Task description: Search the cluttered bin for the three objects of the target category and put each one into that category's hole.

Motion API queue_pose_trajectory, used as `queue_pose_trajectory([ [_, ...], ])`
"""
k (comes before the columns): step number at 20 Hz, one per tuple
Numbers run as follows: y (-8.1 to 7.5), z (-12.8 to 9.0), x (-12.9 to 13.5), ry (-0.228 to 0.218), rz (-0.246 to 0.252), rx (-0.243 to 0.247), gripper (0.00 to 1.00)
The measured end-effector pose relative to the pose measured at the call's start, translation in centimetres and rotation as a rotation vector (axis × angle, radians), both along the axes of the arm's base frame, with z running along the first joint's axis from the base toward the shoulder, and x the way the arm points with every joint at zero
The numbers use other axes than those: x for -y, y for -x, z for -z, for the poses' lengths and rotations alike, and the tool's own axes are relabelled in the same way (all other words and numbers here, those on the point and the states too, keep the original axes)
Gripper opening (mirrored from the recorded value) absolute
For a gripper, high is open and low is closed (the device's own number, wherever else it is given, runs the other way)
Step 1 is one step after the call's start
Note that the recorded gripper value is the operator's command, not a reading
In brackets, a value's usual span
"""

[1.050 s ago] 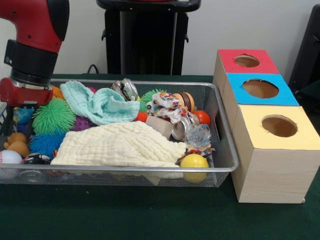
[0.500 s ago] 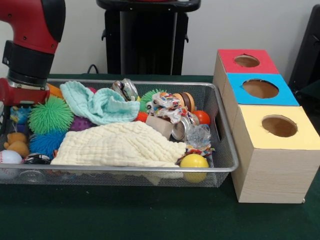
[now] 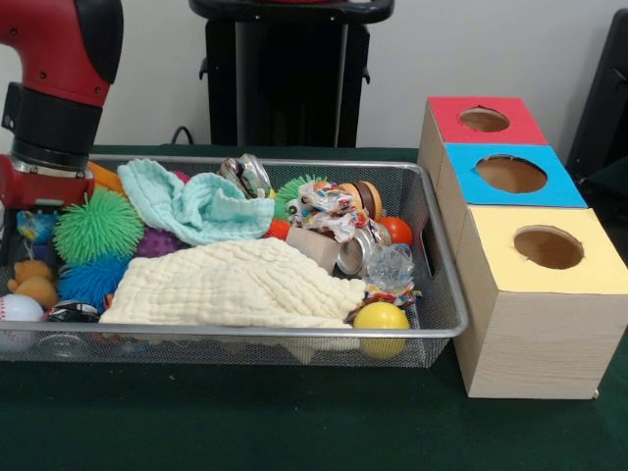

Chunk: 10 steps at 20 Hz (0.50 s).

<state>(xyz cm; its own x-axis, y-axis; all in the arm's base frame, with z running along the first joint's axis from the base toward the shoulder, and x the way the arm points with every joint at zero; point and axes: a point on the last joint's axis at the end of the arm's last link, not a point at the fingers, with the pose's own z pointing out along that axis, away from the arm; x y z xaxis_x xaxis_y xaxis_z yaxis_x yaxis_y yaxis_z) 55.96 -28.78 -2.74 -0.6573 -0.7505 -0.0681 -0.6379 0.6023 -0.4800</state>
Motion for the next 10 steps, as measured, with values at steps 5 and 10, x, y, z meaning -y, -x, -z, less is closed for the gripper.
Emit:
queue_pose_trajectory([
  [5,0.7,0.7,1.6,-0.034,0.022,0.047,1.0],
  [10,0.9,1.1,1.9,-0.063,0.027,0.082,1.0],
])
